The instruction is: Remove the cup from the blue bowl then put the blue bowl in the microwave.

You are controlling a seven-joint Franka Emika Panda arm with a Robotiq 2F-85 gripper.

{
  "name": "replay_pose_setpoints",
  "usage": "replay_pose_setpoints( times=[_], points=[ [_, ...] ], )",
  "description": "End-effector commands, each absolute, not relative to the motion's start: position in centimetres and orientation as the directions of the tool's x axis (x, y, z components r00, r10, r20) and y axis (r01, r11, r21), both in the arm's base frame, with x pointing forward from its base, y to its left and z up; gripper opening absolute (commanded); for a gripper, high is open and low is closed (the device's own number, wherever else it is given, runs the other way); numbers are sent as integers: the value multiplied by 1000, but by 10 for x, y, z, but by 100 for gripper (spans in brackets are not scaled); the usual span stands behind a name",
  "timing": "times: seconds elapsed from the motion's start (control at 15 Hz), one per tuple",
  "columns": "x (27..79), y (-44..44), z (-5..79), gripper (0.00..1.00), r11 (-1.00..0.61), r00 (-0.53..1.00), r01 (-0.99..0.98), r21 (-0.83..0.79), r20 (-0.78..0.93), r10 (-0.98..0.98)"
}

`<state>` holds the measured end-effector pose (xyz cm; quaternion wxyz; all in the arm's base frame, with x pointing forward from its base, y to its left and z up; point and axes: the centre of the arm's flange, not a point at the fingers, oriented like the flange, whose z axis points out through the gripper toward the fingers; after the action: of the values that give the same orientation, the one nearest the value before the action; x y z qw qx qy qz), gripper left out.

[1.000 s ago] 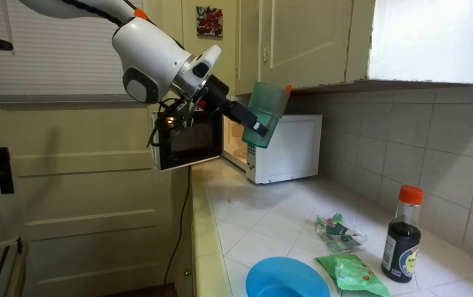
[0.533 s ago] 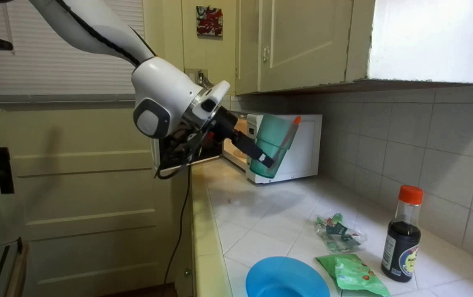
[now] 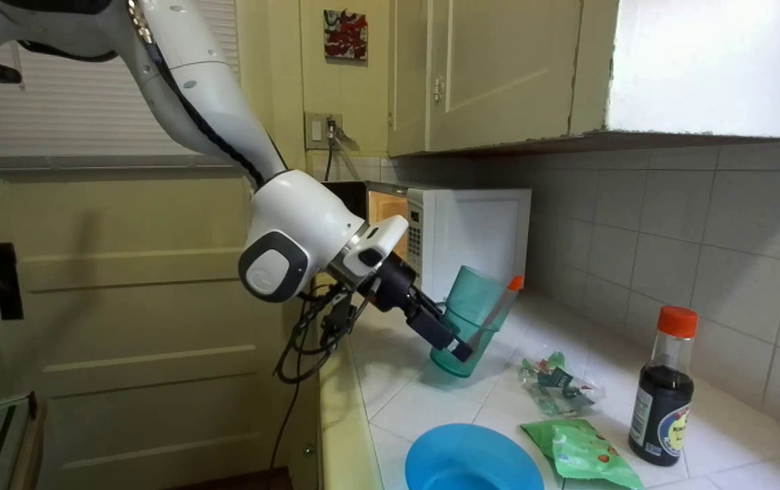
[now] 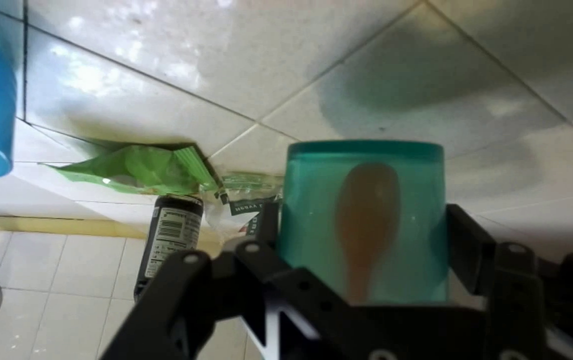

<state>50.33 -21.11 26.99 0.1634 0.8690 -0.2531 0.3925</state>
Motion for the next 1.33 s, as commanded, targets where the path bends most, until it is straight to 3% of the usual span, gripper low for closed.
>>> replay_pose_setpoints(
  times=[0.0,0.13,0.2,0.67,0.73,1.27],
  points=[
    [522,-229,257,54,-811,525,-580,75,796,-302],
    [530,-227,257,54,-827,541,-560,55,780,-314],
    [521,-221,261,79,-820,547,-568,76,778,-307],
    [527,-221,261,79,-825,542,-561,68,783,-304],
    [527,-221,261,54,-825,542,-561,68,783,-304],
    [567,-205,252,54,-834,465,-551,13,835,-294]
  ],
)
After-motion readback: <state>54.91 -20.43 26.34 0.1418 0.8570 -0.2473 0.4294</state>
